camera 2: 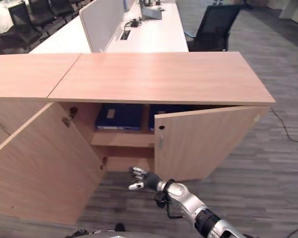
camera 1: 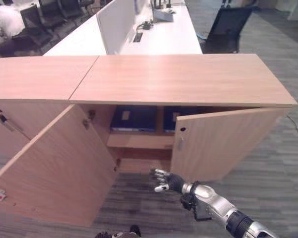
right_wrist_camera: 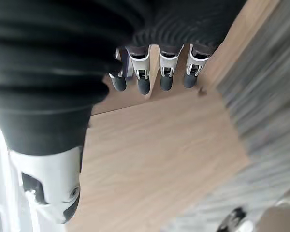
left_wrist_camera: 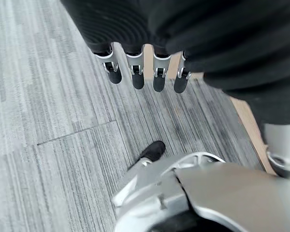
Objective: Put the empty folder in the office cabinet
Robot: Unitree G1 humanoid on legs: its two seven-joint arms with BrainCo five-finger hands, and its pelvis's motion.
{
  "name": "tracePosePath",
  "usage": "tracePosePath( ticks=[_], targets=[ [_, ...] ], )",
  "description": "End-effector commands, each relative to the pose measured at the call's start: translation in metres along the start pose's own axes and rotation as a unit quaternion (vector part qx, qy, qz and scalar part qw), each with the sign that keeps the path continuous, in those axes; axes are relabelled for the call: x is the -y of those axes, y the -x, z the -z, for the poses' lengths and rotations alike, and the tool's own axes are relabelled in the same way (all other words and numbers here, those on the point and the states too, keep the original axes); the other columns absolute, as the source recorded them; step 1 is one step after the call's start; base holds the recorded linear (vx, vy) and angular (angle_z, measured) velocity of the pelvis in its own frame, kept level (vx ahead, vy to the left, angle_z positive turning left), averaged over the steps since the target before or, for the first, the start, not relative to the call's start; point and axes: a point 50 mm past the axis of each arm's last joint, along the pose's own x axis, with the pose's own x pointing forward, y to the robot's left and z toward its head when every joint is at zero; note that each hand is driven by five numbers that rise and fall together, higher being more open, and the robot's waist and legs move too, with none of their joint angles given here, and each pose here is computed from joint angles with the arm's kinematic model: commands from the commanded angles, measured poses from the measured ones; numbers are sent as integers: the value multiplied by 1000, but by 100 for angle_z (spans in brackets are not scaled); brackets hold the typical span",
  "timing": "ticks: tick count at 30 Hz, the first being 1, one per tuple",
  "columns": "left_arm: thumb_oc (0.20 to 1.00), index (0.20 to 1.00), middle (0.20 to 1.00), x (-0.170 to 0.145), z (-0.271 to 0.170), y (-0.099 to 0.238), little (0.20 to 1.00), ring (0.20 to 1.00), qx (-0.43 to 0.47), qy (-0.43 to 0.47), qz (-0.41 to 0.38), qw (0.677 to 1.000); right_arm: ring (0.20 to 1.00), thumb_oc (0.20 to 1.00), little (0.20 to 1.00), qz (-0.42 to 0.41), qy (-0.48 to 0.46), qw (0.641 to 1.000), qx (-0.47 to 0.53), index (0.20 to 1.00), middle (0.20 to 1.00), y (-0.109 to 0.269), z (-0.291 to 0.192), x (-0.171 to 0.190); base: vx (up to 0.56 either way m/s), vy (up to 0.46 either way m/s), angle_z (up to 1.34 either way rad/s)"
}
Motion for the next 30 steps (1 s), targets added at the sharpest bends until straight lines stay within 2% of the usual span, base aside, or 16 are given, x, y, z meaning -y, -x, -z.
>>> tracePosePath(
  ticks=[1, 3, 4, 6, 8, 11, 14, 15, 19, 26, 30],
  targets=[
    [1000, 1000, 1000, 5, -14, -1, 1000, 1000, 16, -37, 14, 999, 1000, 1000, 1000, 74, 107, 990, -62, 1000, 1000, -9, 14, 12, 134, 342, 91],
    [1000, 1000, 1000, 8, -20, -1, 1000, 1000, 30, -53, 22, 998, 1000, 1000, 1000, 116, 181, 965, -149, 1000, 1000, 1, 42, 25, 126, 265, 103],
    [1000, 1000, 1000, 8, -23, -1, 1000, 1000, 37, -63, 21, 997, 1000, 1000, 1000, 132, 180, 956, -192, 1000, 1000, 8, 59, 29, 188, 356, 86],
    [1000, 1000, 1000, 7, -31, -1, 1000, 1000, 49, -78, 17, 996, 1000, 1000, 1000, 179, 128, 942, -253, 1000, 1000, 26, 86, 36, 195, 322, 110],
    [1000, 1000, 1000, 6, -36, -1, 1000, 1000, 56, -82, 13, 995, 1000, 1000, 1000, 195, 98, 938, -270, 1000, 1000, 32, 96, 36, 88, 117, 155],
    [1000, 1000, 1000, 3, -47, -1, 1000, 1000, 81, -87, -1, 993, 1000, 1000, 1000, 267, -47, 897, -348, 1000, 1000, 69, 142, 28, 42, -46, 84],
    [1000, 1000, 1000, -1, -57, -1, 1000, 1000, 99, -88, -8, 991, 1000, 1000, 1000, 278, -70, 886, -365, 1000, 1000, 76, 150, 25, 43, -151, 162],
    [1000, 1000, 1000, -8, -69, 0, 1000, 1000, 118, -66, -18, 991, 1000, 1000, 1000, 298, -103, 872, -373, 1000, 1000, 84, 157, 24, 62, -164, 179],
    [1000, 1000, 1000, -6, -77, 2, 1000, 1000, 138, -15, -14, 990, 1000, 1000, 1000, 305, -132, 859, -390, 1000, 1000, 90, 166, 15, 107, -222, 124],
    [1000, 1000, 1000, 0, -69, 4, 1000, 1000, 141, 39, 5, 989, 1000, 1000, 1000, 310, -123, 858, -390, 1000, 1000, 92, 167, 14, 66, -204, 41],
    [1000, 1000, 1000, -9, -67, 5, 1000, 1000, 148, 87, -1, 985, 1000, 1000, 1000, 320, -123, 854, -391, 1000, 1000, 98, 171, 15, -28, -131, 37]
  ],
)
